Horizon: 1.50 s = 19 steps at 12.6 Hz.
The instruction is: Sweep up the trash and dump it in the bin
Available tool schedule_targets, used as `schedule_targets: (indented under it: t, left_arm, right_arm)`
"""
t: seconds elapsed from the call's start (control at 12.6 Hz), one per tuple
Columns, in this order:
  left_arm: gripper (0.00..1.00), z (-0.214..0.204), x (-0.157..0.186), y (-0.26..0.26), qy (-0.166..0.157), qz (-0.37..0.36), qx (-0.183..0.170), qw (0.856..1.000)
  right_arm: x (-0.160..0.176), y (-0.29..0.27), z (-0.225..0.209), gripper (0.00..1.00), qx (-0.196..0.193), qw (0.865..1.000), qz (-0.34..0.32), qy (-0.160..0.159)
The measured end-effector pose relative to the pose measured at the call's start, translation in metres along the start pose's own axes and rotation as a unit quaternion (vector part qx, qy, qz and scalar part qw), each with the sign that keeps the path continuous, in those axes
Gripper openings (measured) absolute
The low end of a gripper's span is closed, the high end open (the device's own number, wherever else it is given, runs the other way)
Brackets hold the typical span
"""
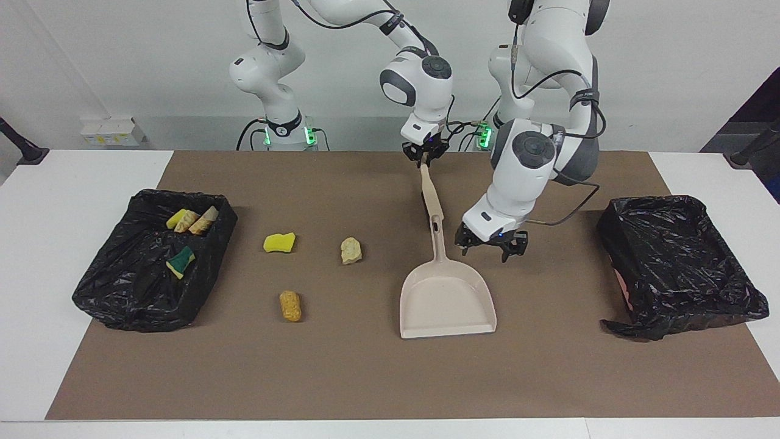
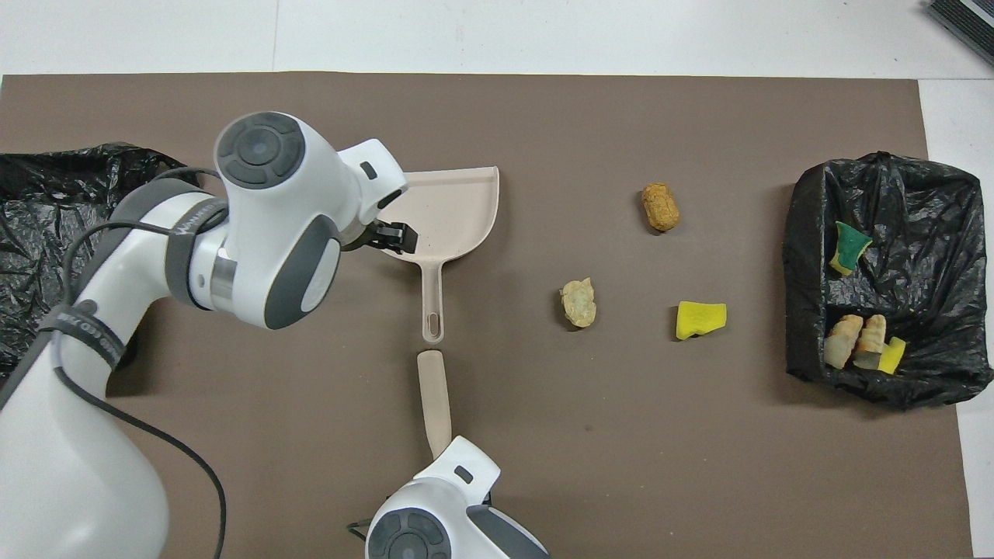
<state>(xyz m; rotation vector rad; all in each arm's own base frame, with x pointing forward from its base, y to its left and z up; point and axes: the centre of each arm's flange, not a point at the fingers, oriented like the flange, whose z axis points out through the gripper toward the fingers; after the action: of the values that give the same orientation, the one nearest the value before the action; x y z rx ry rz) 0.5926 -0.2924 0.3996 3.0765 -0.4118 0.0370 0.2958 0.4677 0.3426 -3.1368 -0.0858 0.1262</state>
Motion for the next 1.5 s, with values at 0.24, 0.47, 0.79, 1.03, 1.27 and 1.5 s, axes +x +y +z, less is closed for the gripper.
schedule_targets:
  t: [0.24,0.47,0.79,1.03,1.27,1.5]
  left_arm:
    - [1.00,0.026,-0.013,0.054,-0.007,-0.015,0.000,1.000]
    - [1.00,0.061,-0.026,0.074,-0.038,-0.021,0.005,0.999]
    - [0.94,0.061,-0.027,0.068,-0.059,-0.050,-0.022,0.997]
    - [0.85,0.056,-0.033,0.067,-0.080,-0.049,-0.018,0.995]
    - [0.41,0.049,-0.035,0.067,-0.085,-0.080,-0.015,0.993]
    - [0.32,0.041,-0.033,0.065,-0.080,-0.089,-0.016,0.993]
  right_arm:
    - [-0.007,-0.002,-0.003,0.26,-0.005,0.999,0.037,-0.003]
    - [-0.017,0.015,-0.019,0.26,-0.029,0.998,0.050,-0.014]
    - [-0.041,0.076,-0.034,0.26,-0.044,0.996,0.076,-0.009]
    - [-0.038,0.117,-0.052,0.26,-0.061,0.992,0.113,-0.017]
    - [-0.013,0.176,-0.072,0.26,-0.076,0.980,0.182,-0.032]
    - [0.010,0.231,-0.073,0.26,-0.091,0.966,0.241,-0.030]
